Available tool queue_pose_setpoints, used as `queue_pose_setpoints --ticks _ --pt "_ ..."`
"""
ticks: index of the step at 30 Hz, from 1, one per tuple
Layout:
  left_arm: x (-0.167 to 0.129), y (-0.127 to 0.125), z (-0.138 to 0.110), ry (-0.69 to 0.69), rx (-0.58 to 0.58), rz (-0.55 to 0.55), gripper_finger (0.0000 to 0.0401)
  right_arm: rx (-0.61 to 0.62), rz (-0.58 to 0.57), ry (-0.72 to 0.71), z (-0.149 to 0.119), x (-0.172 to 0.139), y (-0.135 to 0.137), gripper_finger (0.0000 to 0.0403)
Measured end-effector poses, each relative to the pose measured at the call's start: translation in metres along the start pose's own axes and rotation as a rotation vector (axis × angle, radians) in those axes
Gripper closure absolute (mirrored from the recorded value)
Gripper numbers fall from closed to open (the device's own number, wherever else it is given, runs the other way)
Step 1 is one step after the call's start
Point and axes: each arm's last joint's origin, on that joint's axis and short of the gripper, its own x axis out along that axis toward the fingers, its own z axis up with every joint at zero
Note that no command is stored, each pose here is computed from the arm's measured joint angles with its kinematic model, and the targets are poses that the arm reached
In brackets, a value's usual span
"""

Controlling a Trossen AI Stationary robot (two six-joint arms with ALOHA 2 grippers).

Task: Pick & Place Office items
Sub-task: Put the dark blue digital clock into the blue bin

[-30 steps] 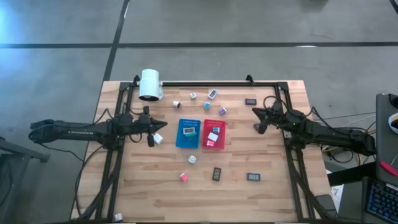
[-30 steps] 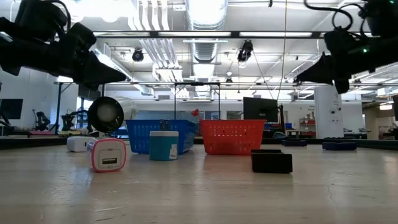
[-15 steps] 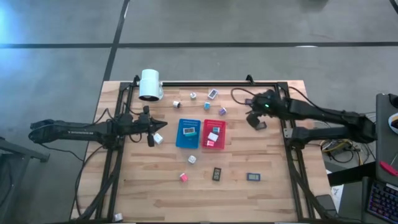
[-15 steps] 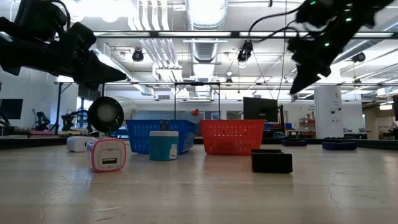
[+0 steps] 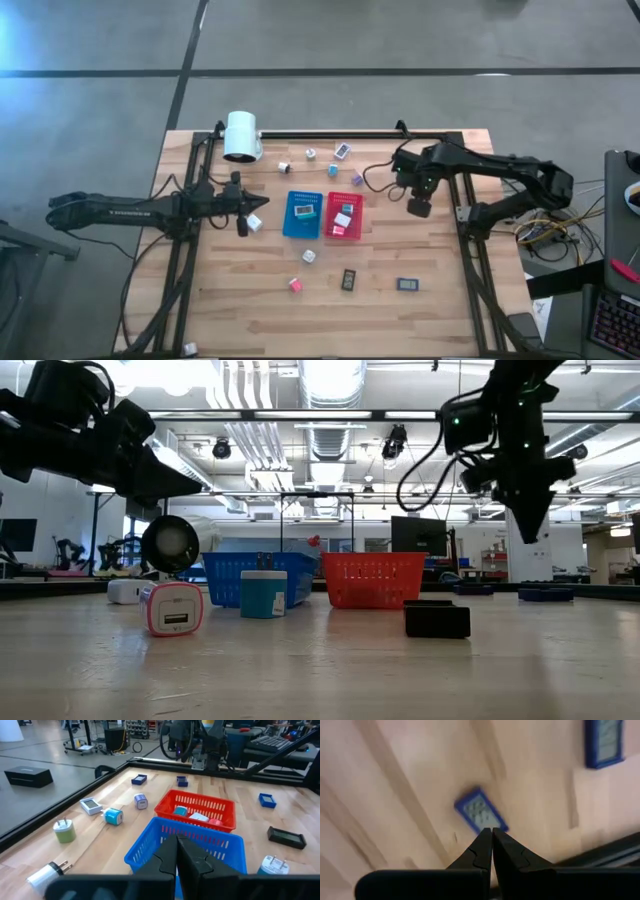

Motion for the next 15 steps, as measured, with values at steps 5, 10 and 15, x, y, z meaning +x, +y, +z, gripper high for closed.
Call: queue_pose_setpoints --ticks 5,10,15 --pt "0.0 0.0 0.0 0.001 -0.014 -0.007 0.0389 -0.034 0.166 0.015 -0.001 0.003 0.007 0.0394" --pt "0.0 0.0 0.0 0.002 -0.014 -0.007 0.0389 -0.085 0.164 -0.002 -0.003 -0.001 0.017 0.0394" --pt "0.0 0.0 -0.001 0.006 -0.014 -0.006 0.0389 -0.101 0.034 -0.001 -0.004 -0.001 0.015 0.0393"
